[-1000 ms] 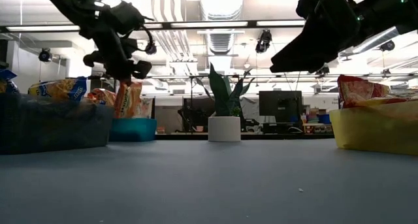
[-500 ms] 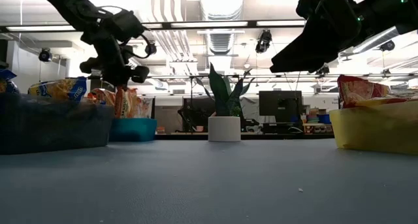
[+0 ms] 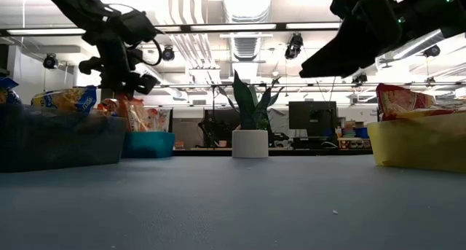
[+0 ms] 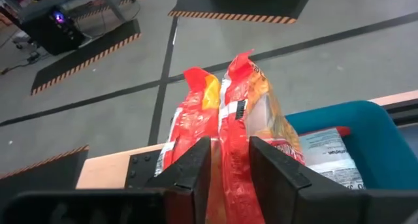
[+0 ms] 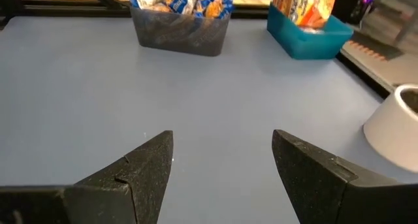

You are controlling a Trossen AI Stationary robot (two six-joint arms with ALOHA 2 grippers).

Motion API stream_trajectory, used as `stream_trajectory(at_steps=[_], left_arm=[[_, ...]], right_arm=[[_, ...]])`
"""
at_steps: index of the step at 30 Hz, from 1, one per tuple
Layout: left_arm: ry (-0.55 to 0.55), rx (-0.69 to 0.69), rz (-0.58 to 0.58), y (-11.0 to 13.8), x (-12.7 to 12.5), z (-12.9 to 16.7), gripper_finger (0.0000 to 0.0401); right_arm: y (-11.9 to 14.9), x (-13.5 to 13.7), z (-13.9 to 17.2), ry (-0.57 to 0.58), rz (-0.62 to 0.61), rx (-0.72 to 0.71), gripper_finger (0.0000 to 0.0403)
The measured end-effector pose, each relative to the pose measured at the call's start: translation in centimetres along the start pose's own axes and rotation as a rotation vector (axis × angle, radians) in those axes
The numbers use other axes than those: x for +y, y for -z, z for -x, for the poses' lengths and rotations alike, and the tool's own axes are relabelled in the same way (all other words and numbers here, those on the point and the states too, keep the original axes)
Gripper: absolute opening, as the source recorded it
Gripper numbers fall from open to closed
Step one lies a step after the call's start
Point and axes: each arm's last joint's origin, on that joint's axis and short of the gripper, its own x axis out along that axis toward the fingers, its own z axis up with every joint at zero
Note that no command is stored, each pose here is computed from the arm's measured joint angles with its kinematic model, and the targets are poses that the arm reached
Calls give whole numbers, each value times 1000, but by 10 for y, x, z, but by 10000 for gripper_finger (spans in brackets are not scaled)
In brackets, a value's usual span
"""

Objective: Sort Maruchan noodles
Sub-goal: Put the orange noodle pack into the blue bin, then return to Home Position

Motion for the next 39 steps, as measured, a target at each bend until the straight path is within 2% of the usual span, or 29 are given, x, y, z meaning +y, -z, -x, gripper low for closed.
stream_trajectory(at_steps=[10,12,17,21,26,30,34,39], left_arm=[[99,-11,20,0,15,29,129],[145,-15,18,1,17,39,138],[374,-25,-4,9,13,73,146],[558,-87,-128,25,3,108,141],[739,-167,-295,63,0,143,128],[957,-223,-380,104,0,162,114],[1156,-293,-353,129,6,175,92],[1218,-391,-285,132,15,173,55]], right_arm=[[-6,-5,-2,21,95,-48,249],[-6,-7,-3,30,118,-49,249],[-8,-10,-4,-32,173,-60,249],[-12,-14,-6,-97,187,-123,249],[-4,-25,-7,-86,186,-111,249],[-2,-32,-5,-63,160,-106,249],[-10,-34,7,-60,165,-167,249],[-15,-40,29,-49,182,-242,249]])
